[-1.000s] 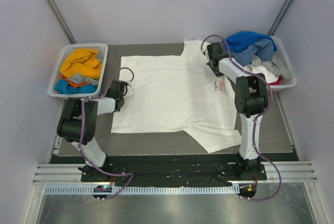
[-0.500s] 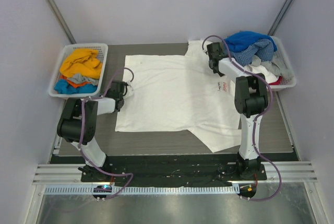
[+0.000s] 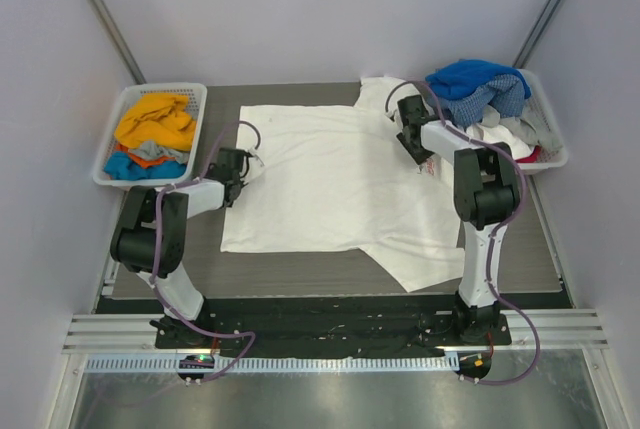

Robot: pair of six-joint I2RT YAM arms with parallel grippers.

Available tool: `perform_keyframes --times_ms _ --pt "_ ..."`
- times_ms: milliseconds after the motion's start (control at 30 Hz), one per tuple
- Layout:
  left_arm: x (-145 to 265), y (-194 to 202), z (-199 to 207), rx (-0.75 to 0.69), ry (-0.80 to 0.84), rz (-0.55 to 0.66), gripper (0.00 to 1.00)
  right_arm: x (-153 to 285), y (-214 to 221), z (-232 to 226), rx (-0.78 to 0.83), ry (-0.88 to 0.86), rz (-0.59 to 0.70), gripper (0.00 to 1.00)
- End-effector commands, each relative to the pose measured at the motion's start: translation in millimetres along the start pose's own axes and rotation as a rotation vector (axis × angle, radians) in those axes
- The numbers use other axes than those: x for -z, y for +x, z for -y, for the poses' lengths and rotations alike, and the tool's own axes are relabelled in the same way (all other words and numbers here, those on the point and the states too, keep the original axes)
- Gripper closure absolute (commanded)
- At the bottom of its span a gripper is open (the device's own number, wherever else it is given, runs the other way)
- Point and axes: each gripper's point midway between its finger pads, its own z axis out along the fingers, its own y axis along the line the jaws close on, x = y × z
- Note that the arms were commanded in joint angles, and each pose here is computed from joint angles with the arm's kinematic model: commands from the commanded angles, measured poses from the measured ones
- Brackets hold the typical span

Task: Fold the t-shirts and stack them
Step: Flatten out the tshirt

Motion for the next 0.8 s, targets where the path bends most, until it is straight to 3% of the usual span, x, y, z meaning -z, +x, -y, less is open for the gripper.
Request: perform_keyframes --times_ms 0,167,300,567,767 --pt "17 -19 -3 0.066 0.032 0.081 0.54 47 -8 -4 -0.035 -0.113 0.132 0.53" --pt "39 -36 3 0.16 0.148 0.166 0.51 88 6 -16 -0.037 -0.221 0.227 0.53" --pt "54 -51 8 0.216 0.216 0.228 0.48 105 26 -28 -0.027 -0.291 0.215 0.52" --pt "50 -63 24 0.194 0.265 0.24 0.44 98 57 -57 -0.024 -0.365 0.152 0.52" --pt "35 -71 31 0.171 0.267 0.226 0.42 91 57 -71 -0.023 -0.403 0.147 0.52"
